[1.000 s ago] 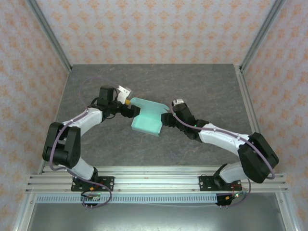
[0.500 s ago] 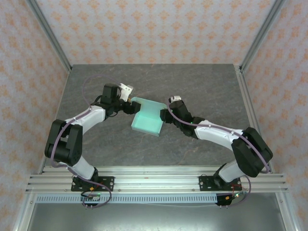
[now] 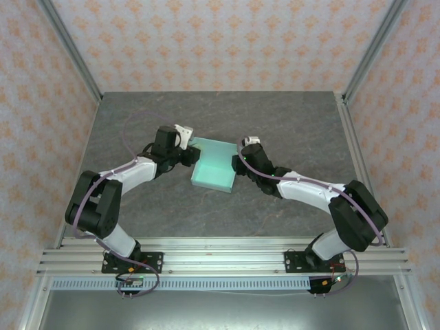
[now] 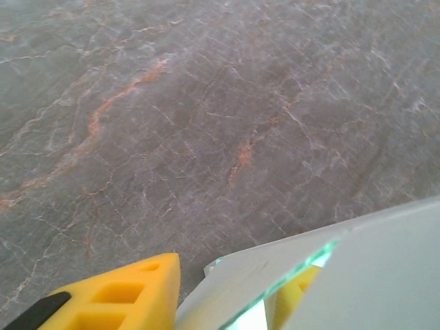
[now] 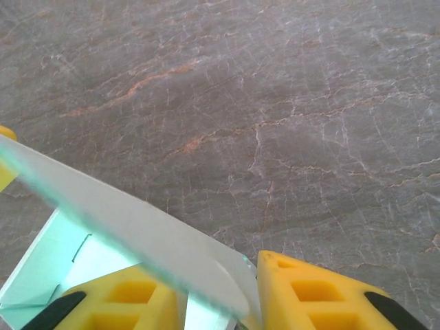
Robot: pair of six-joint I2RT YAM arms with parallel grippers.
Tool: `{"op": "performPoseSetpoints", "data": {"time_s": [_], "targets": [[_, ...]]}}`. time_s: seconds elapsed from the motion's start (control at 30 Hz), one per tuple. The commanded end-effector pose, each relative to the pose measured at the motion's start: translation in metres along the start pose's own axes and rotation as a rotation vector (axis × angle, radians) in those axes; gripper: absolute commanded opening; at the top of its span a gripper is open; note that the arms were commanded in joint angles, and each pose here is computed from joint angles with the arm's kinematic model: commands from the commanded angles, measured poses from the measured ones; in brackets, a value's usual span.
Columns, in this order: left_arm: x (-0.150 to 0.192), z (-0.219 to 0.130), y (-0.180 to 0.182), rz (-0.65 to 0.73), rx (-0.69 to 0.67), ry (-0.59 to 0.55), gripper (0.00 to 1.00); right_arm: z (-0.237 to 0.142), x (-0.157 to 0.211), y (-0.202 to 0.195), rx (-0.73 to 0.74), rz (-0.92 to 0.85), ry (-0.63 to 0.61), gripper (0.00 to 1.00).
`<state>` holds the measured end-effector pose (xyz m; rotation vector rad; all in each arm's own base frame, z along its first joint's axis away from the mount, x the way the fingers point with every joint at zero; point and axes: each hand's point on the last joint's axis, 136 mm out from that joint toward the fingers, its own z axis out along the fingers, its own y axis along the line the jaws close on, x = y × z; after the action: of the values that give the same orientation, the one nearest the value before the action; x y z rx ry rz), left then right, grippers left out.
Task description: Fold the paper box
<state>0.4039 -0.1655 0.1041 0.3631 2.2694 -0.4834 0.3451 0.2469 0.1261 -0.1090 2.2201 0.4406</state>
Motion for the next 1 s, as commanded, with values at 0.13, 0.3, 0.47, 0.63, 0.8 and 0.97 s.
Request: {"op": "performPoseSetpoints", "data": {"time_s": [0.13, 0.3, 0.47, 0.63, 0.8, 0.97], "targets": [[-0.031, -0.006, -0.003, -0.084, -0.089, -0.165, 0.31, -0.003, -0.021, 0.008, 0.024, 0.027, -0.122, 0.28], [-0.038, -0.004, -0.01, -0.112, -0.115, -0.203, 0.31, 0.004, -0.02, 0.007, 0.029, 0.069, -0.147, 0.25], [-0.043, 0.003, -0.021, -0.154, -0.126, -0.245, 0.31, 0.013, -0.019, 0.006, 0.037, 0.09, -0.17, 0.17], [-0.043, 0.014, -0.026, -0.223, -0.14, -0.277, 0.31, 0.019, -0.021, 0.004, 0.056, 0.104, -0.193, 0.1], [-0.04, 0.022, -0.026, -0.271, -0.161, -0.292, 0.2, 0.022, -0.023, 0.0, 0.084, 0.114, -0.215, 0.06], [-0.033, 0.025, -0.023, -0.287, -0.171, -0.293, 0.13, 0.018, -0.028, -0.003, 0.101, 0.094, -0.237, 0.06]]}}
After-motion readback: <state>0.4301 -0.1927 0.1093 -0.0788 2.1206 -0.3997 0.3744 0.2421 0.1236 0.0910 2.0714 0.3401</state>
